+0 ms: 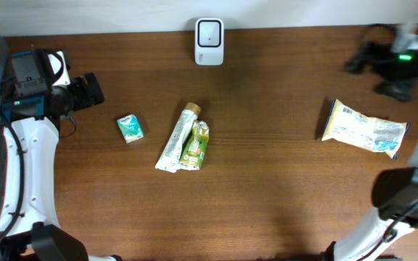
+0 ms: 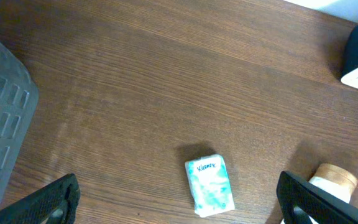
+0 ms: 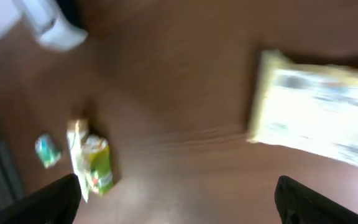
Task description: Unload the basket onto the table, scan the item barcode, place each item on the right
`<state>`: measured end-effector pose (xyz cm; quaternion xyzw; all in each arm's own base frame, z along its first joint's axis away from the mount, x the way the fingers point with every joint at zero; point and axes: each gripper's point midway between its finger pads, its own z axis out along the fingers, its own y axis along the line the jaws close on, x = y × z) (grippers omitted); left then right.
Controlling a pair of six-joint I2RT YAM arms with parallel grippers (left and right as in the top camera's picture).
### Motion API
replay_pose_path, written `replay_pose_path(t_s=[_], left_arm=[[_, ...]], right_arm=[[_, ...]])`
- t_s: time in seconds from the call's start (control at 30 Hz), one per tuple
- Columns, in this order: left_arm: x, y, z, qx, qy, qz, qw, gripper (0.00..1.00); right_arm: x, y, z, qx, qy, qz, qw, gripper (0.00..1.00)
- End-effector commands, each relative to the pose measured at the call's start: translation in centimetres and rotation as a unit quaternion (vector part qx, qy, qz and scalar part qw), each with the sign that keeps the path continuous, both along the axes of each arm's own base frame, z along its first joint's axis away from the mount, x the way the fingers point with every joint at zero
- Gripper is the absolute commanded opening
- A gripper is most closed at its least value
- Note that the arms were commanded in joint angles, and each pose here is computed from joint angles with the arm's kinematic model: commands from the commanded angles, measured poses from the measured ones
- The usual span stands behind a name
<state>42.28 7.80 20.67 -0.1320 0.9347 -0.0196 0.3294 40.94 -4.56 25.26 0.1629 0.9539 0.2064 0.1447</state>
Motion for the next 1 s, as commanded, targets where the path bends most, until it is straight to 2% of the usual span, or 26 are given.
replay_pose_path(t_s=[0.0,0.1,0.23,0.37,0.5,0.63,0.7,0.8,0.97], left_arm=[[0.0,0.1,0.1,0.006,-0.002,-0.004,1.000,0.99],[0.0,0.1,0.1,0.006,-0.002,-0.004,1.000,0.99],[0.0,0.1,0.1,0.006,-0.002,-0.004,1.000,0.99],[0.0,0.1,0.1,0.006,-0.002,-0.004,1.000,0.99],[0.0,0.1,0.1,0.006,-0.002,-0.004,1.000,0.99],[0.0,0.1,0.1,0.006,-0.002,-0.004,1.000,0.99],[0.0,0.1,0.1,0.006,-0.002,-0.004,1.000,0.99],[0.0,0.1,0.1,0.006,-0.002,-0.004,1.000,0.99],[0.0,0.1,0.1,0.006,-0.002,-0.004,1.000,0.99]], right_arm=[[0.4,9.8,-3.5,0.017,0.026,0.119,0.992,0.98],[0.3,17.5,-7.5,0.011,0.020,0.202,0.979,0.85],[0.3,27.1,-12.5,0.017,-0.021,0.228,0.973,0.62],[-0.6,31.9,-16.1,-0.076,-0.067,0.200,0.974,0.61],[-1.5,33.0,-17.5,-0.123,-0.073,0.177,0.974,0.61],[-3.0,33.3,-21.3,-0.132,-0.019,0.185,0.974,0.59],[-3.3,32.6,-21.7,-0.139,-0.006,0.184,0.973,0.59],[-3.2,31.6,-21.8,-0.139,0.006,0.179,0.974,0.53],[-2.2,28.9,-21.3,-0.157,0.005,0.251,0.955,0.51]])
